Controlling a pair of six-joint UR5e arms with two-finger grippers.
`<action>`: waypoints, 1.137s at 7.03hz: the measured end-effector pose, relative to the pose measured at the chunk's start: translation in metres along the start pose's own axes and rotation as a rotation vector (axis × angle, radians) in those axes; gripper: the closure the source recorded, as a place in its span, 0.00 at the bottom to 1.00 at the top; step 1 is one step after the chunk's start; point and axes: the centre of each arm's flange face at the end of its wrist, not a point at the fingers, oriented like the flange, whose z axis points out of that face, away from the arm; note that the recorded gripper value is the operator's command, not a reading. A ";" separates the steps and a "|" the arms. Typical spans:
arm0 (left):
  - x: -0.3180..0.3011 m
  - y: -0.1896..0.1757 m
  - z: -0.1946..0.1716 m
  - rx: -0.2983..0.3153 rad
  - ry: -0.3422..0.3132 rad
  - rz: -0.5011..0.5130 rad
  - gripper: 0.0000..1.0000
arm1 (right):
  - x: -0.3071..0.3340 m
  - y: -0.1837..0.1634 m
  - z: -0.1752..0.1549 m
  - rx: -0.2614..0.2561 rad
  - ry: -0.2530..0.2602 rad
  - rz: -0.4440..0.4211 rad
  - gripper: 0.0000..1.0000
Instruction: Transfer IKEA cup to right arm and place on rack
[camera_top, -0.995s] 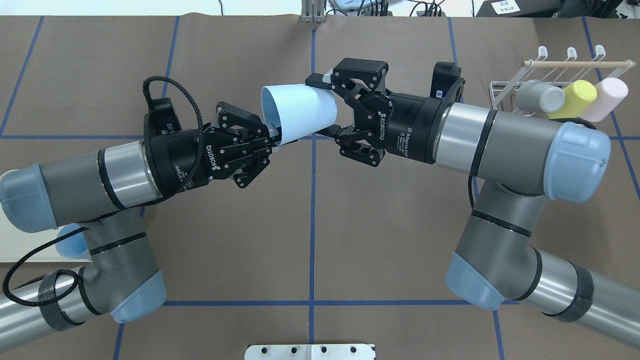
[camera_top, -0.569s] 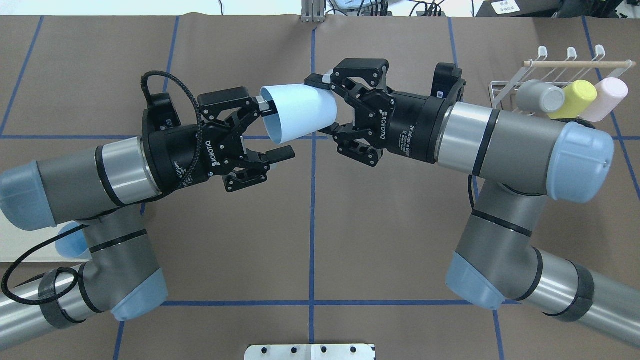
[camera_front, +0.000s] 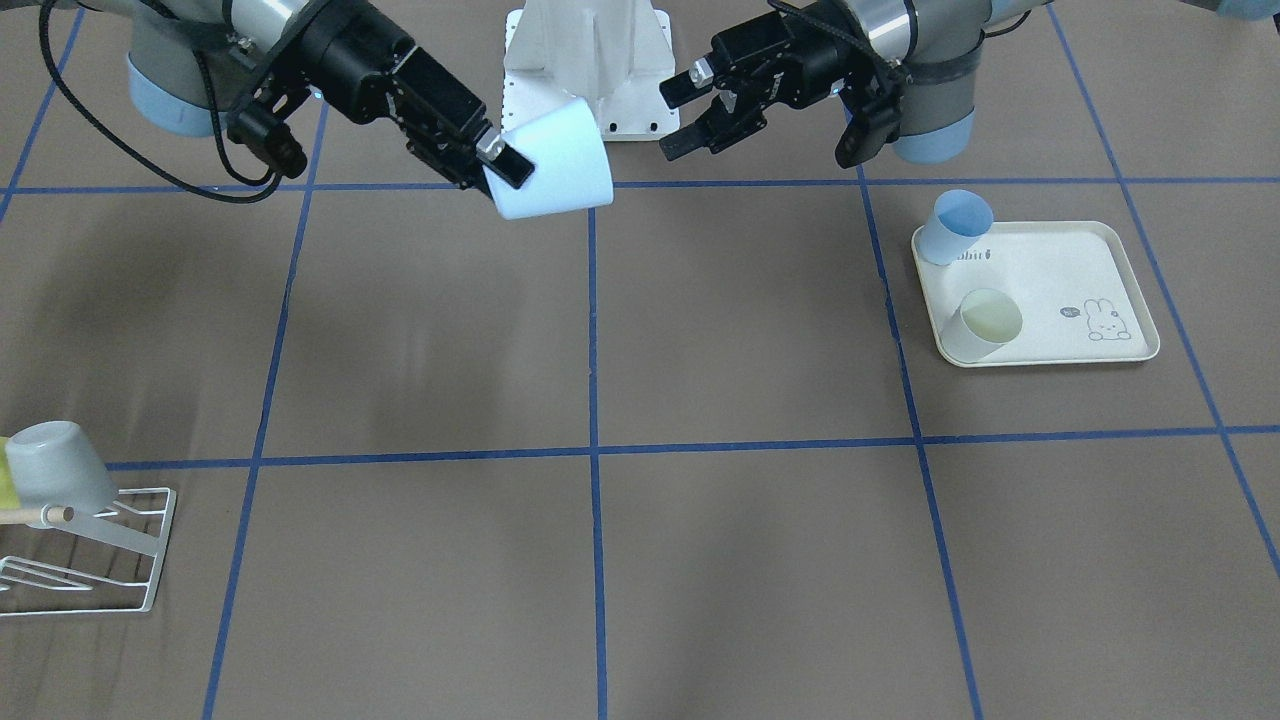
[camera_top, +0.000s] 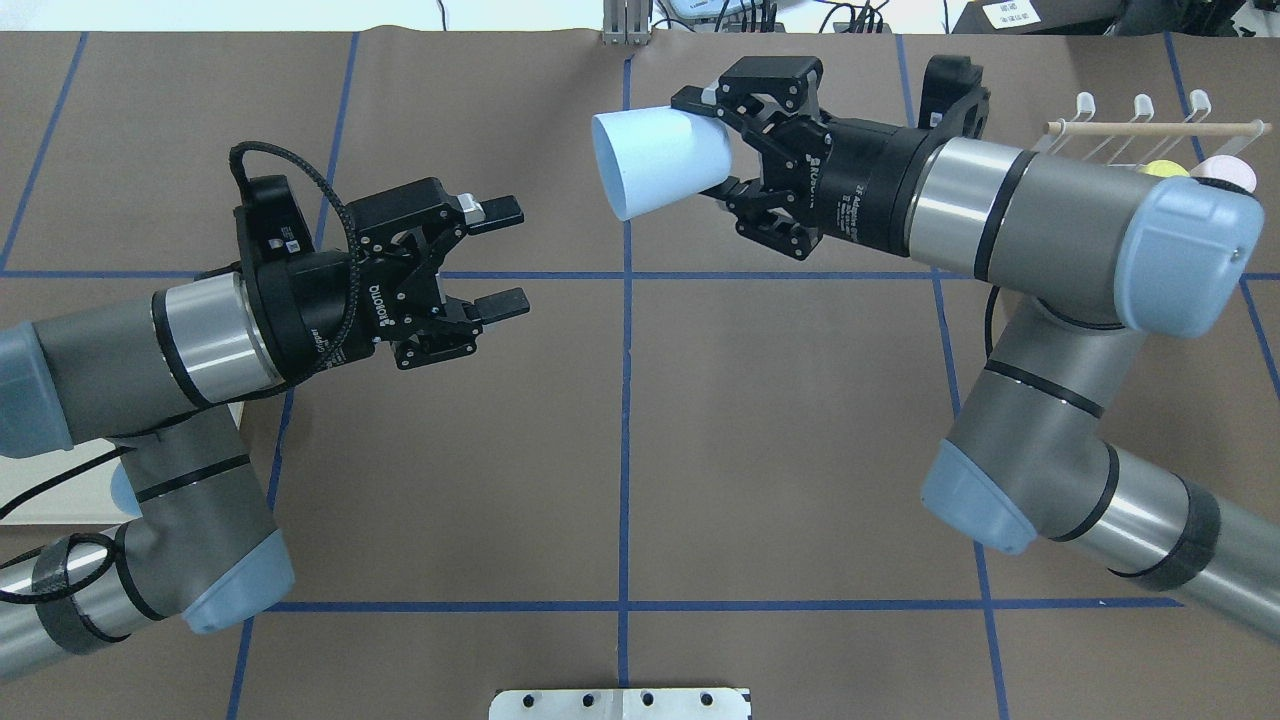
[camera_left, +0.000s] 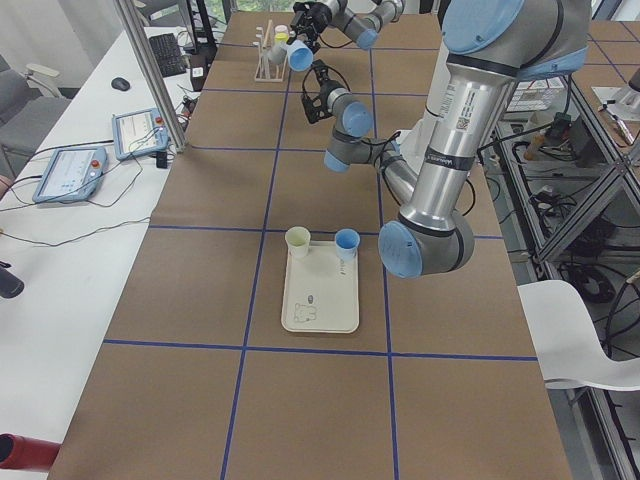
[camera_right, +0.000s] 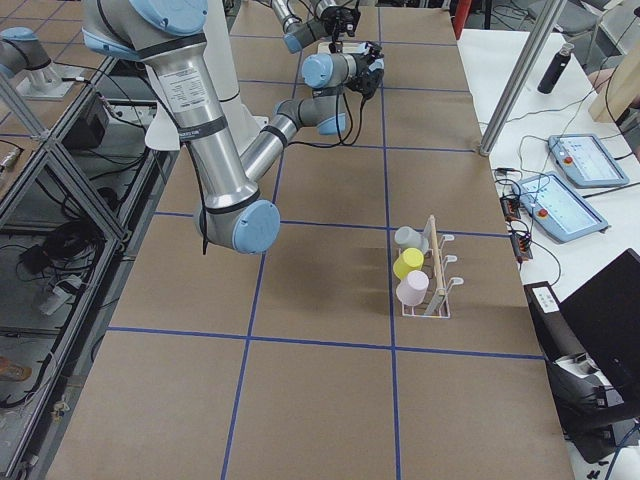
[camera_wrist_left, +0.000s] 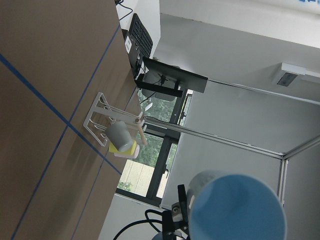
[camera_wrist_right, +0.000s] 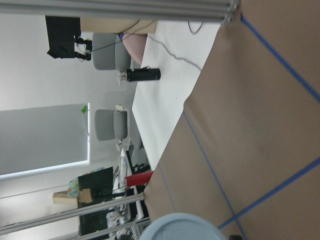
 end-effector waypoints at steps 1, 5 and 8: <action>-0.006 -0.014 -0.001 0.027 -0.018 0.030 0.00 | -0.002 -0.036 0.003 0.120 0.094 -0.132 0.65; -0.040 -0.062 -0.009 0.112 -0.111 0.208 0.00 | 0.011 -0.203 0.002 0.508 0.536 -0.691 0.64; -0.061 -0.080 -0.010 0.136 -0.159 0.276 0.00 | 0.031 -0.338 -0.027 0.636 0.772 -0.811 0.62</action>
